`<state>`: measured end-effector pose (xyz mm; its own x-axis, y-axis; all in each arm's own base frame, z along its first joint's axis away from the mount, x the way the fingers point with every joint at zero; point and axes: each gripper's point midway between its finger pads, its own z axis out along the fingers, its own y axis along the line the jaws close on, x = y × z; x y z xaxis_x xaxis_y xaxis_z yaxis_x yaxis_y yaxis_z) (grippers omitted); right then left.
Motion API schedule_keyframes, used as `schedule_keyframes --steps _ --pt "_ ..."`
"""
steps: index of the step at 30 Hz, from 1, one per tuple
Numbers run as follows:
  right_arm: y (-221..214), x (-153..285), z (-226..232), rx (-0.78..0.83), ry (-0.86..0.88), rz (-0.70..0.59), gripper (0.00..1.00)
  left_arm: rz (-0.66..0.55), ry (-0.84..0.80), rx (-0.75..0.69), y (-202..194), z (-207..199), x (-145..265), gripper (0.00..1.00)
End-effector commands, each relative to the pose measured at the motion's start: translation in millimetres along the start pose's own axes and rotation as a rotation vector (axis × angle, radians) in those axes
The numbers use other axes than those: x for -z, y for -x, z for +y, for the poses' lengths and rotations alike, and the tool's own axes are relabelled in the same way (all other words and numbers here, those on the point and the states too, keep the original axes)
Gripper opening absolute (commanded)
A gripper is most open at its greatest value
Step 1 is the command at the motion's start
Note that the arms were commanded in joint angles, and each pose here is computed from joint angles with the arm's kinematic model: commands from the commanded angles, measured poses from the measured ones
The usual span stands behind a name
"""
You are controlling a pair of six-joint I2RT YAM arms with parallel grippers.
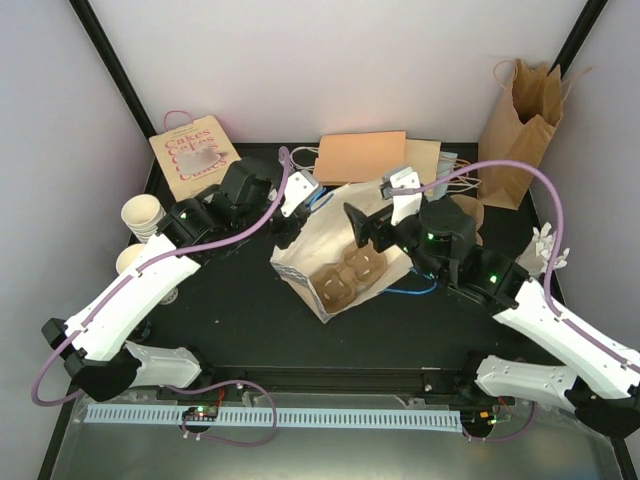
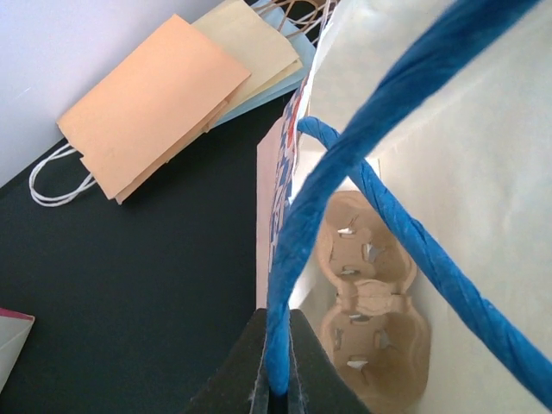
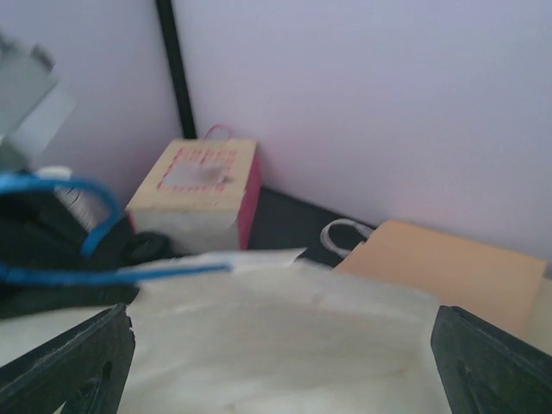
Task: Pack the takeout coffee
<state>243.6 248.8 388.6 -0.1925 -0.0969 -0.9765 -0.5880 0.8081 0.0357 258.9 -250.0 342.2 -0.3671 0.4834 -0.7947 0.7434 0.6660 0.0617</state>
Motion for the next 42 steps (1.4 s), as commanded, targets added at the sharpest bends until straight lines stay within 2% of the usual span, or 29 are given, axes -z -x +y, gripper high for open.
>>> schedule_keyframes --steps 1,7,13,18,24,28,38,42 --pt "44 20 -37 -0.063 -0.194 -0.164 0.97 -0.052 -0.012 -0.022 8 -2 10 0.01" --pt "67 55 -73 -0.148 -0.368 -0.334 0.94 -0.044 -0.012 -0.02 7 -2 8 0.01" --pt "75 69 -78 -0.117 -0.385 -0.34 0.94 -0.03 -0.006 -0.012 3 -1 5 0.02" --pt "54 69 -67 -0.051 -0.301 -0.19 0.95 -0.035 0.004 -0.02 5 0 5 0.02" --pt "-15 64 -41 0.034 -0.126 0.07 0.97 -0.031 0.045 -0.051 5 8 0 0.02" --pt "-52 60 -40 0.02 -0.125 0.214 0.97 -0.041 0.07 -0.068 9 12 0 0.02" --pt "-100 36 -20 -0.1 -0.063 0.339 0.99 -0.061 0.181 -0.152 16 31 0 0.02" --pt "-122 27 -9 -0.099 -0.02 0.406 0.99 -0.077 0.149 -0.151 13 25 -4 0.01"
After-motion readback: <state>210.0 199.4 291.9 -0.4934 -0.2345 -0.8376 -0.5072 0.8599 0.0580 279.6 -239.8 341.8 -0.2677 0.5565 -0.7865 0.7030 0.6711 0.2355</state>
